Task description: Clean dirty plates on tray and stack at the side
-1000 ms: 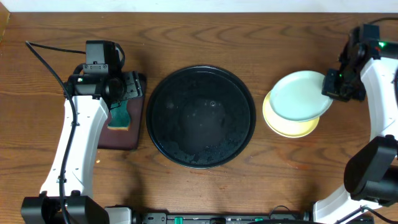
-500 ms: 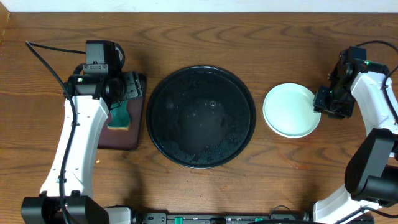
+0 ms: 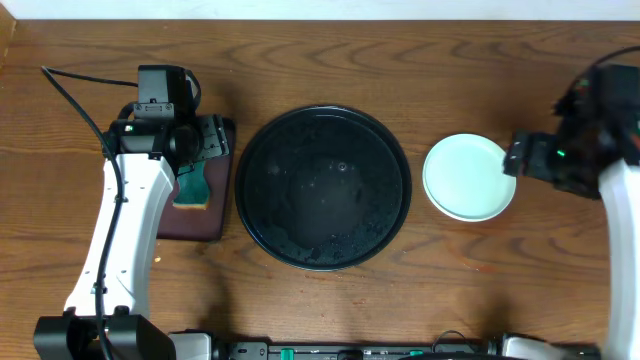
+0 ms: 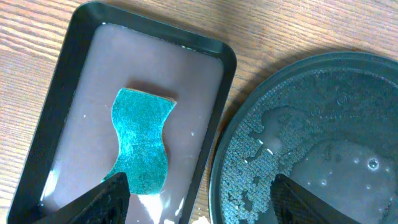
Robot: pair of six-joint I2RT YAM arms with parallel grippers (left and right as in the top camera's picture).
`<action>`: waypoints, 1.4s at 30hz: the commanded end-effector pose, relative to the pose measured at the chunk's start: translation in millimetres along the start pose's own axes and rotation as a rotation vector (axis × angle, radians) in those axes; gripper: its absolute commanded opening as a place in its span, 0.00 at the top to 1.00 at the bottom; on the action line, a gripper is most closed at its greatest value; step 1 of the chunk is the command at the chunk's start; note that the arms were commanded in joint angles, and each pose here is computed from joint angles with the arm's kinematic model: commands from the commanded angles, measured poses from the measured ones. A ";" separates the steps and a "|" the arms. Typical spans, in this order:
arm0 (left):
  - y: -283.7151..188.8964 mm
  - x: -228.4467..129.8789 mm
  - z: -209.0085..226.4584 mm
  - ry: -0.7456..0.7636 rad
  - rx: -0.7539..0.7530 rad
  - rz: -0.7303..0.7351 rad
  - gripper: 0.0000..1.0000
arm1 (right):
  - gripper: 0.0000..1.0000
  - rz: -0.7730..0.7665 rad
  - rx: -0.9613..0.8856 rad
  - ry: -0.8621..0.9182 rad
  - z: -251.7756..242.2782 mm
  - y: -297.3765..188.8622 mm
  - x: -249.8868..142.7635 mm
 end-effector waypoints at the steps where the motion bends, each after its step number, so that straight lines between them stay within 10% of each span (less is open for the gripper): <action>1: -0.9 2.7 0.5 -0.001 0.002 -0.007 0.27 | 0.01 -0.140 0.102 -0.031 7.1 -47.9 -21.3; 18: -0.9 2.7 0.5 -0.001 0.001 -0.007 0.27 | 0.01 -0.605 -0.010 -0.065 -18.9 -141.7 -104.5; 42: -0.9 2.7 0.5 -0.001 0.001 -0.007 0.27 | 0.01 -1.086 0.236 -0.226 -13.7 79.9 -139.9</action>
Point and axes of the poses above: each gripper's point midway between its finger pads, its own y axis out along the fingers, its own z axis along the line the jaws close on, x = y × z, the point moved 9 cm from there along -y, back along the fingers, and after that the axes turned 1 degree about y, right-handed, at the moved point
